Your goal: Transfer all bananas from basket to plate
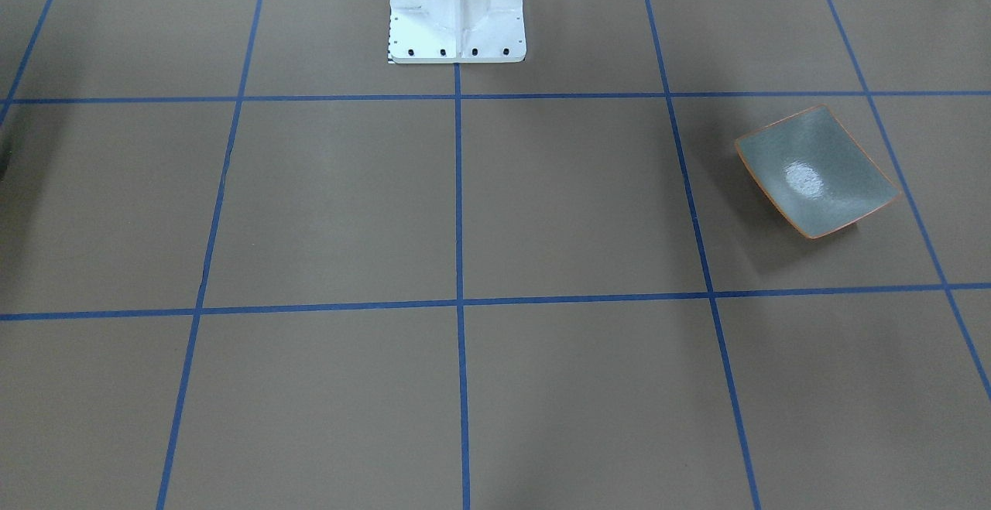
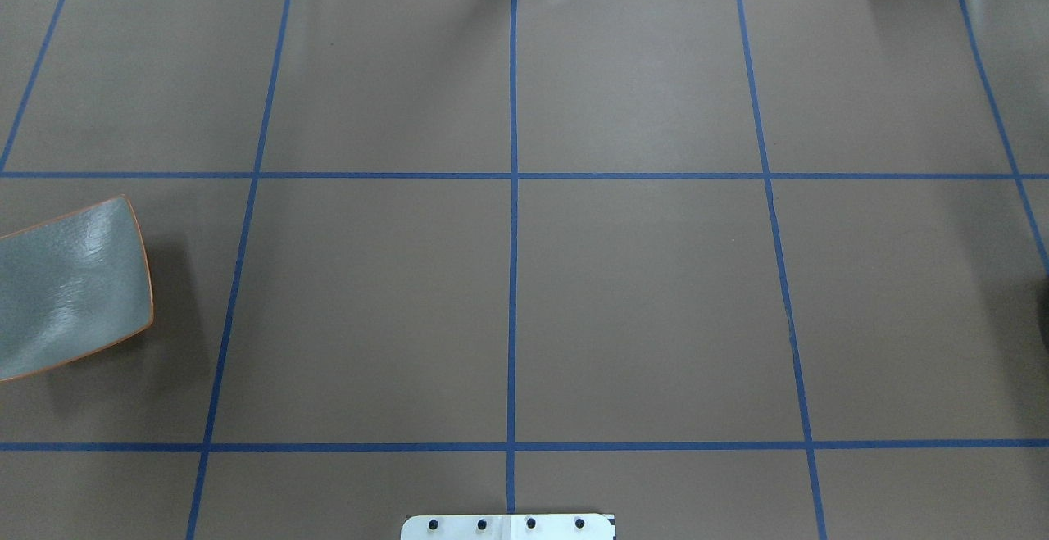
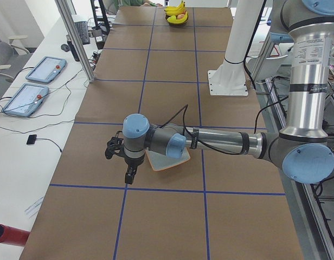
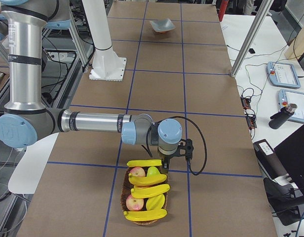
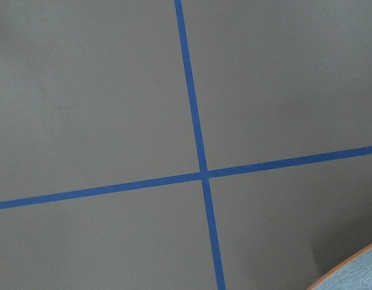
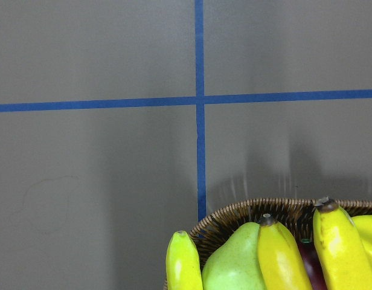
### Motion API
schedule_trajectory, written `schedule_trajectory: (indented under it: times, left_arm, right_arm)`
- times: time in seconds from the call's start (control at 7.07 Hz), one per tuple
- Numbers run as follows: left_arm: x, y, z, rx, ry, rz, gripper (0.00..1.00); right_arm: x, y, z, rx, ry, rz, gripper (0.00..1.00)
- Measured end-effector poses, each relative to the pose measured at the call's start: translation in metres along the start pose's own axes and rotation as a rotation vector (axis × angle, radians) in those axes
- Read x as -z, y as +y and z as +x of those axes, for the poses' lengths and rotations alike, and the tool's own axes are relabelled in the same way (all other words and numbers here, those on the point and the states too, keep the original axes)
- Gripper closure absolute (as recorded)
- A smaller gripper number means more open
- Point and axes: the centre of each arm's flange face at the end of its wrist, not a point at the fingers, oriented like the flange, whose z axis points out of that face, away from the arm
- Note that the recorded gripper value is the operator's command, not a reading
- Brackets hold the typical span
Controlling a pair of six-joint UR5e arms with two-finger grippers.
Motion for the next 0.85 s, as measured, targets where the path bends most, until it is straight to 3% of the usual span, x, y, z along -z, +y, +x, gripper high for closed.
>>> schedule_trajectory:
  times: [0.85]
  left_arm:
    - [-0.0061,0.0043,-0.0049,0.008,-0.001,-0.012,0.0]
  right_arm:
    - [-0.0017,0.0053,0.0007,-0.005,-0.015,-0.003,0.0]
